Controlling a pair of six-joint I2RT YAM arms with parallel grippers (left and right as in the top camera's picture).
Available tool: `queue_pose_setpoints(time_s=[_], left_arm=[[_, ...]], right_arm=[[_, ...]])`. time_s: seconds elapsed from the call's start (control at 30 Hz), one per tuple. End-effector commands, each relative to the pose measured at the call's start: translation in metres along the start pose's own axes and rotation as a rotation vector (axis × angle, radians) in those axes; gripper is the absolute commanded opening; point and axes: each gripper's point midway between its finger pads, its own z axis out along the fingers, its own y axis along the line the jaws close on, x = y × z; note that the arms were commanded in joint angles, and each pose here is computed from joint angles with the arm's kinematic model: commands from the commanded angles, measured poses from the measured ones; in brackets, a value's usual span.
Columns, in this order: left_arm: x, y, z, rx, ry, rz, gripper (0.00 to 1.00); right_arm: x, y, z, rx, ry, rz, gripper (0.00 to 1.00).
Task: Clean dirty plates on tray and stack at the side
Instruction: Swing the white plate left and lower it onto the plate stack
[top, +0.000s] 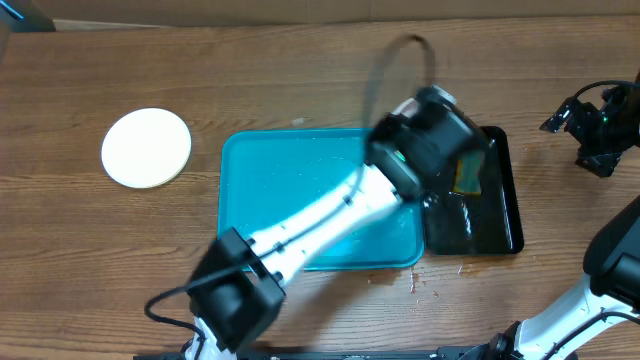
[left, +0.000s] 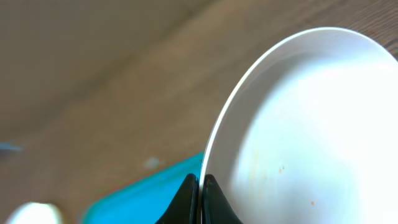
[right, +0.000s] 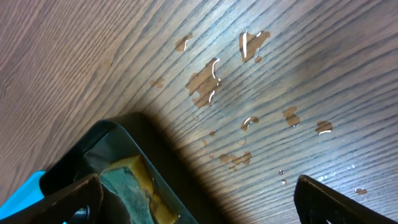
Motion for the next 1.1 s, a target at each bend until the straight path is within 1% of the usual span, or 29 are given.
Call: queue_pose_setpoints(time_s=[0.0, 0.1, 0.17, 0.23, 0.3, 0.43, 0.57, 0.67, 0.83, 0.97, 1.07], left_arm=[[-0.01, 0.004, 0.003, 0.3, 0.066, -0.271, 0.04], [-0.021, 0.05, 0.009, 0.412, 0.08, -0.407, 0.04], [-0.02, 0.082, 0.016, 0.434, 0.094, -0.484, 0.04], [-0.009, 0.123, 0.029, 0.423, 0.129, -0.573, 0.04], [0.013, 0.165, 0.044, 0.379, 0.185, -0.651, 0.04], [0.076, 0.249, 0.062, 0.223, 0.323, -0.799, 0.04], [0.137, 0.326, 0.064, 0.089, 0.415, -0.957, 0.04], [0.176, 0.371, 0.057, 0.005, 0.452, -1.059, 0.04], [0.229, 0.424, 0.046, -0.103, 0.478, -1.191, 0.04], [0.258, 0.445, 0.043, -0.149, 0.501, -1.252, 0.05], [0.27, 0.451, 0.045, -0.165, 0.519, -1.272, 0.05]], right_arm=[[-0.005, 0.005, -0.013, -0.008, -0.037, -0.01, 1.0], [-0.005, 0.005, -0.013, -0.008, -0.037, -0.01, 1.0], [-0.005, 0.005, -0.013, -0.008, -0.037, -0.01, 1.0], [-0.005, 0.005, -0.013, -0.008, -0.037, -0.01, 1.0], [-0.005, 0.005, -0.013, -0.008, -0.037, -0.01, 1.0], [-0.005, 0.005, -0.013, -0.008, -0.037, -0.01, 1.0], [-0.005, 0.005, -0.013, -0.008, -0.037, -0.01, 1.0], [-0.005, 0.005, -0.013, -0.009, -0.037, -0.01, 1.0], [-0.005, 0.005, -0.013, -0.008, -0.037, -0.01, 1.0], [-0.005, 0.005, -0.013, -0.008, -0.037, -0.01, 1.0], [-0.005, 0.005, -0.013, -0.008, -0.037, -0.01, 1.0]])
